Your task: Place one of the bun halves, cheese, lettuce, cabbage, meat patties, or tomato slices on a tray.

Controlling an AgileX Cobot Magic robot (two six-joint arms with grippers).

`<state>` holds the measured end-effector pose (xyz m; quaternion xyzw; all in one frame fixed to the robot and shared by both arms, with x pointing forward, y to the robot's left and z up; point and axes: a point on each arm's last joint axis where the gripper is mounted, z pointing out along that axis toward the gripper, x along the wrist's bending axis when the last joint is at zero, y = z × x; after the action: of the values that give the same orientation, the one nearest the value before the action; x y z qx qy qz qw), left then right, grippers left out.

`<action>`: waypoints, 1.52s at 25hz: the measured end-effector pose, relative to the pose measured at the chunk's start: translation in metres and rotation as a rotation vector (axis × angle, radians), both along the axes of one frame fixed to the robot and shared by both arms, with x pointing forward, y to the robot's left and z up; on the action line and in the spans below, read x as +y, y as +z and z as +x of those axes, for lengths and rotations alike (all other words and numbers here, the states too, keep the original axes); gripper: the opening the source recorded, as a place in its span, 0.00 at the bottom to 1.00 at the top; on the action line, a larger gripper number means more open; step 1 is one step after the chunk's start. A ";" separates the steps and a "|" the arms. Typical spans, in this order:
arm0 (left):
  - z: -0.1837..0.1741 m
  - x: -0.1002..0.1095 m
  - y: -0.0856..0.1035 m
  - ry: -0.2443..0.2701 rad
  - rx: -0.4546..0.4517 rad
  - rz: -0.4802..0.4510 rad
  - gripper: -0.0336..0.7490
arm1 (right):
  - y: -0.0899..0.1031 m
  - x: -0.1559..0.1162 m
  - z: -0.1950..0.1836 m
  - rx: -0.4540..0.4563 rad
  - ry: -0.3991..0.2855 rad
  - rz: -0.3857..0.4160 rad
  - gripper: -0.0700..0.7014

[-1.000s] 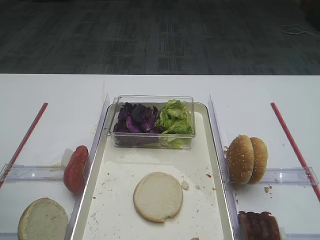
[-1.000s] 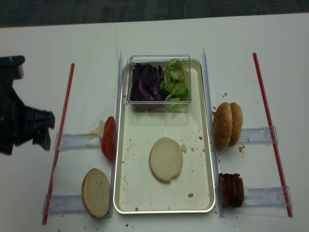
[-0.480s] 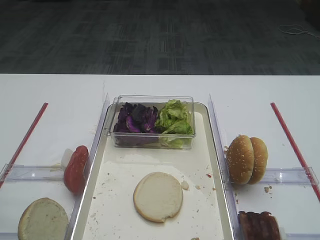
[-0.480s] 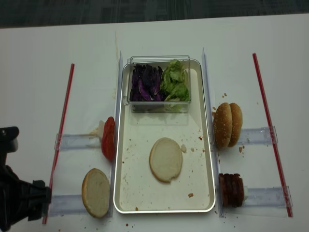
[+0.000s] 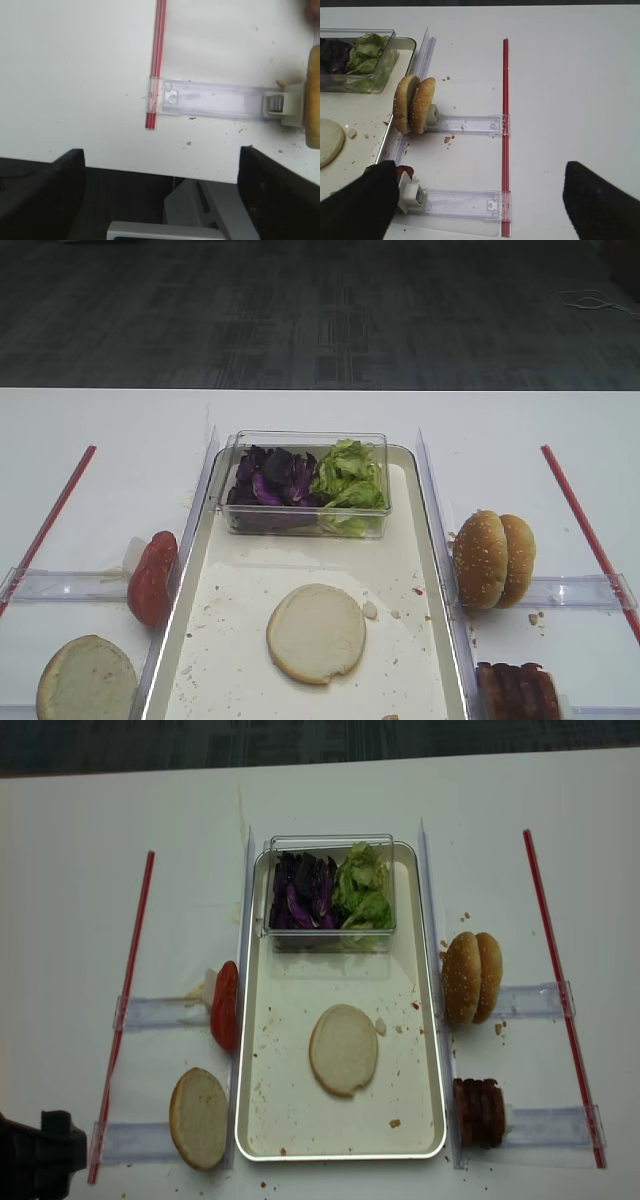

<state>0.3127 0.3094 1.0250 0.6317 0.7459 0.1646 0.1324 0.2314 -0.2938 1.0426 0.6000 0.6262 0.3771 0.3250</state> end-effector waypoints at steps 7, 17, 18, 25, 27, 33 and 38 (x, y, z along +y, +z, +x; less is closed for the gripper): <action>-0.018 -0.001 0.008 -0.005 -0.121 0.002 0.81 | 0.000 0.000 0.000 0.000 0.000 0.000 0.98; -0.039 -0.004 0.014 -0.050 -0.263 0.003 0.81 | 0.000 0.000 0.000 0.000 0.000 0.000 0.98; -0.042 -0.004 0.015 -0.052 -0.285 0.005 0.81 | 0.000 0.000 0.000 0.000 0.000 0.000 0.98; -0.065 -0.004 0.017 -0.052 -0.431 0.011 0.81 | 0.000 0.000 0.000 0.000 0.001 -0.002 0.98; -0.072 -0.004 0.017 -0.052 -0.480 0.013 0.81 | 0.000 0.000 0.000 0.000 0.001 -0.002 0.98; -0.086 -0.005 0.016 -0.052 -0.565 0.017 0.81 | 0.000 0.000 0.000 0.000 0.001 -0.002 0.98; -0.086 -0.005 0.016 -0.054 -0.565 0.019 0.81 | 0.000 0.000 0.000 0.000 0.001 -0.002 0.98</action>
<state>0.2268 0.3046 1.0409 0.5815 0.6609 0.3374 0.3335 0.2314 -0.2938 1.0426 0.5993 0.6269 0.3768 0.3254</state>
